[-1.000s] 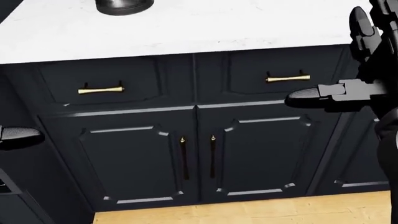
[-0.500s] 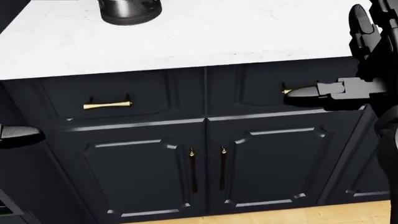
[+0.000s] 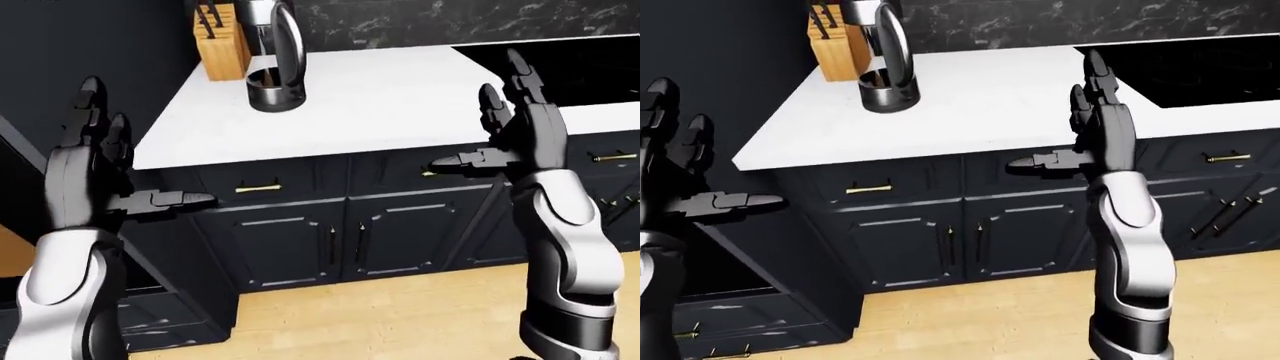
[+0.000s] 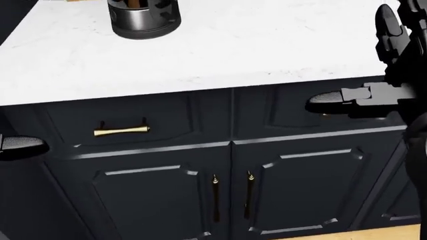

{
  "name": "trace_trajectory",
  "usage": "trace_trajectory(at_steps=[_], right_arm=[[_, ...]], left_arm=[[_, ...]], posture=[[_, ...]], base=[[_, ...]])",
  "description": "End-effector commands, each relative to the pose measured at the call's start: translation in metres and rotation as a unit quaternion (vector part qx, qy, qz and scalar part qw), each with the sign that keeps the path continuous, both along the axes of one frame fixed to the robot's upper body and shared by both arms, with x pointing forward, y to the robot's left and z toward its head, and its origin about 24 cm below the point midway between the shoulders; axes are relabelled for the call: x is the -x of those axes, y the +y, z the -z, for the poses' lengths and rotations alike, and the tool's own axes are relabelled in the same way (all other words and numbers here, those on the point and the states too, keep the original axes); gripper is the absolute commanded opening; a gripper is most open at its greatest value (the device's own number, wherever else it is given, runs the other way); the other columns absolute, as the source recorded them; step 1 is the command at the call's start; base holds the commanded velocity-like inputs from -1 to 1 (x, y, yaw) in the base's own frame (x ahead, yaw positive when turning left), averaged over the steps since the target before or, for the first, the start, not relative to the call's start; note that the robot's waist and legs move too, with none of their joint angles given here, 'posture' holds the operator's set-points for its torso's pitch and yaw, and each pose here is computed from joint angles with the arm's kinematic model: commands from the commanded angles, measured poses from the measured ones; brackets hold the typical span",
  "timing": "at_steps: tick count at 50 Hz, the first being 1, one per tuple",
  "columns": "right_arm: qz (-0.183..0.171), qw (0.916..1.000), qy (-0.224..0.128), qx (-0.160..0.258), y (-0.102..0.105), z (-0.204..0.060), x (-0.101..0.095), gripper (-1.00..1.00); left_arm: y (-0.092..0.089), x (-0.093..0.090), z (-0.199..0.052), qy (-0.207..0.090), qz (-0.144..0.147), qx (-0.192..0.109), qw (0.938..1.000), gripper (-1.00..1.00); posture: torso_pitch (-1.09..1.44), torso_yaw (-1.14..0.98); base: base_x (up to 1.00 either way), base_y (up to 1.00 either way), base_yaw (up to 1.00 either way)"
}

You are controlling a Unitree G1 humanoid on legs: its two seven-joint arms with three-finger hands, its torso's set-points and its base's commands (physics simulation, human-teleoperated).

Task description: Press the button to open the lid of the electric kettle.

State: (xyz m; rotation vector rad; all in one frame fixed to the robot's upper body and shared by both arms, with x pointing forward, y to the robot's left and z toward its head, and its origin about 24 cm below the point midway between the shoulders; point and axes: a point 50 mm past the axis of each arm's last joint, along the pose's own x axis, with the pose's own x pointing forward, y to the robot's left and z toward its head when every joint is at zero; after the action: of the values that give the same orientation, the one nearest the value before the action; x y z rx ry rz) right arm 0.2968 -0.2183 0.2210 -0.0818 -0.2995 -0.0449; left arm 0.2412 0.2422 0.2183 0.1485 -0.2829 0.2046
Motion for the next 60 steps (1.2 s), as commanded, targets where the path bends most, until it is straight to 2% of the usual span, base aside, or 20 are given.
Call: trace_trajectory(at_steps=[1,60], right_arm=[[-0.009,0.9992,-0.039,0.007,0.0039,-0.0155,0.0036,1.00],[-0.010,0.9990,-0.042,0.007,0.0047,-0.0179,0.0047,1.00]], left_arm=[[0.0009,0.0035,-0.0112,-0.031,-0.006,-0.012,0.9994,1.00],[0.0006,0.0049,-0.0164,-0.036,-0.005,-0.017,0.9992,1.00]], posture=[[0.00,0.00],[0.00,0.00]], base=[[0.14,0.13,0.00],[0.14,0.14,0.00]])
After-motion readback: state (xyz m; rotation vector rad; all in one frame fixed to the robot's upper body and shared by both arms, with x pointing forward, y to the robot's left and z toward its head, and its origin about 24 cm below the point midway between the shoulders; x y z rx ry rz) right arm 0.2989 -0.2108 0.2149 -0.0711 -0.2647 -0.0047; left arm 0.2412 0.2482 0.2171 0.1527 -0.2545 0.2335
